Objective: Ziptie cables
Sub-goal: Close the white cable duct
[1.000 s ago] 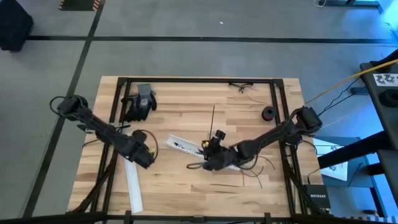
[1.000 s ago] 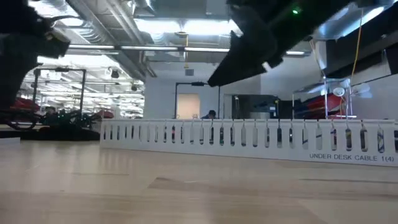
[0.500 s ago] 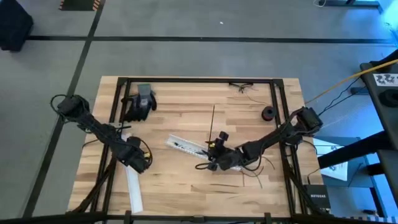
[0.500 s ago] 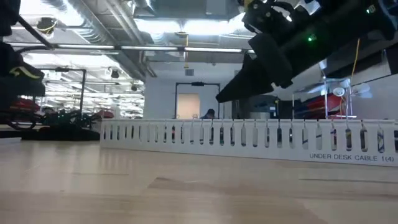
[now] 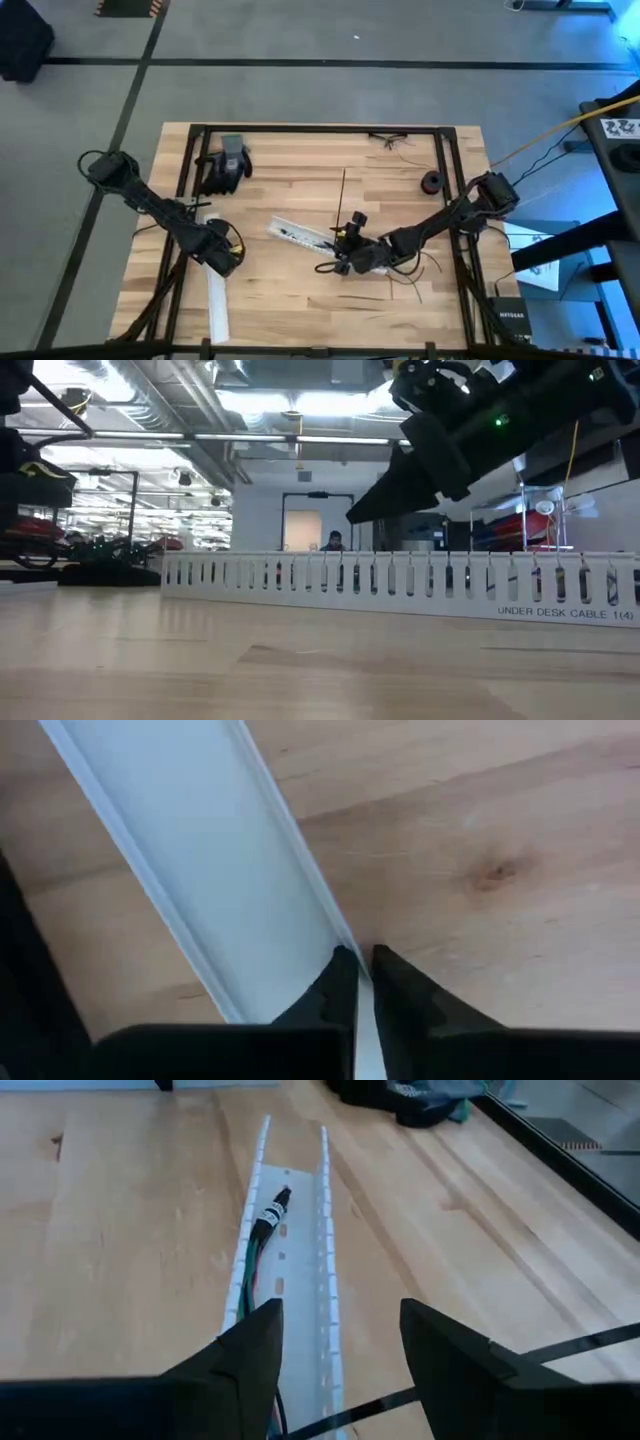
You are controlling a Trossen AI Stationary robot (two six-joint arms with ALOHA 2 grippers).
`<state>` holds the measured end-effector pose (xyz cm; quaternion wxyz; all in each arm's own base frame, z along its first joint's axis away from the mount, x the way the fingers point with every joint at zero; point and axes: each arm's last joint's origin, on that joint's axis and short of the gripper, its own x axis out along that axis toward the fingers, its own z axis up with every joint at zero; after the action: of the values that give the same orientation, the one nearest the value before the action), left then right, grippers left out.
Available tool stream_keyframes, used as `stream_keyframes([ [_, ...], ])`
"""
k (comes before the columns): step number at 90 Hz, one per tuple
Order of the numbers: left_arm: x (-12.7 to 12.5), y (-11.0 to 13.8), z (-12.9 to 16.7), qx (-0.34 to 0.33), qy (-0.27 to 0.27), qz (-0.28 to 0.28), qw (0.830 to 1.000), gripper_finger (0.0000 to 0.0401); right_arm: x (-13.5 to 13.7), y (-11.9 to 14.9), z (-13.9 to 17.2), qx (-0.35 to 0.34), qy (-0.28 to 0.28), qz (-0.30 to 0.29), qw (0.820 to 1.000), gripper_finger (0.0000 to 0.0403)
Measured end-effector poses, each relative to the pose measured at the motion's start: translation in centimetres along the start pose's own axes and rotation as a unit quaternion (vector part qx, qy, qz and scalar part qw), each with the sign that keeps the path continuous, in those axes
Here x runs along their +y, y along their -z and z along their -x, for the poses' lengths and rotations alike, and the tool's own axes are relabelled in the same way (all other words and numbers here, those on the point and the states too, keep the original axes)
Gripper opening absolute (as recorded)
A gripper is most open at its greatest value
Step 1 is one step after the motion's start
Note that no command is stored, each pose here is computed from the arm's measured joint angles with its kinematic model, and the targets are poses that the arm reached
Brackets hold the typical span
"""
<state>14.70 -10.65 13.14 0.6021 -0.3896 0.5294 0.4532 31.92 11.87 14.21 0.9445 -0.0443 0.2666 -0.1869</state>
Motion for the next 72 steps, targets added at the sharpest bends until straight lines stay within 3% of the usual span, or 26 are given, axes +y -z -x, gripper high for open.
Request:
stream_keyframes([
  [19, -2.0, 0.0, 2.1, -0.069, 0.058, -0.048, 0.995, 0.0003, 0.0, 0.0, 0.0, 0.002, 0.000, 0.003, 1.000, 0.0195],
  [50, -5.0, -0.4, 6.5, -0.195, 0.135, -0.169, 0.957, 0.0002, 0.1, -0.9, 0.2, -0.005, -0.009, 0.027, 1.000, 0.0195],
  [62, -5.4, -0.4, 7.2, -0.207, 0.139, -0.200, 0.947, 0.0002, 0.2, -2.0, 0.6, -0.019, -0.022, 0.031, 0.999, 0.0195],
  [72, -5.4, -0.4, 7.1, -0.204, 0.142, -0.188, 0.950, 0.0001, 0.3, -2.2, 0.7, -0.021, -0.037, 0.027, 0.999, 0.0195],
])
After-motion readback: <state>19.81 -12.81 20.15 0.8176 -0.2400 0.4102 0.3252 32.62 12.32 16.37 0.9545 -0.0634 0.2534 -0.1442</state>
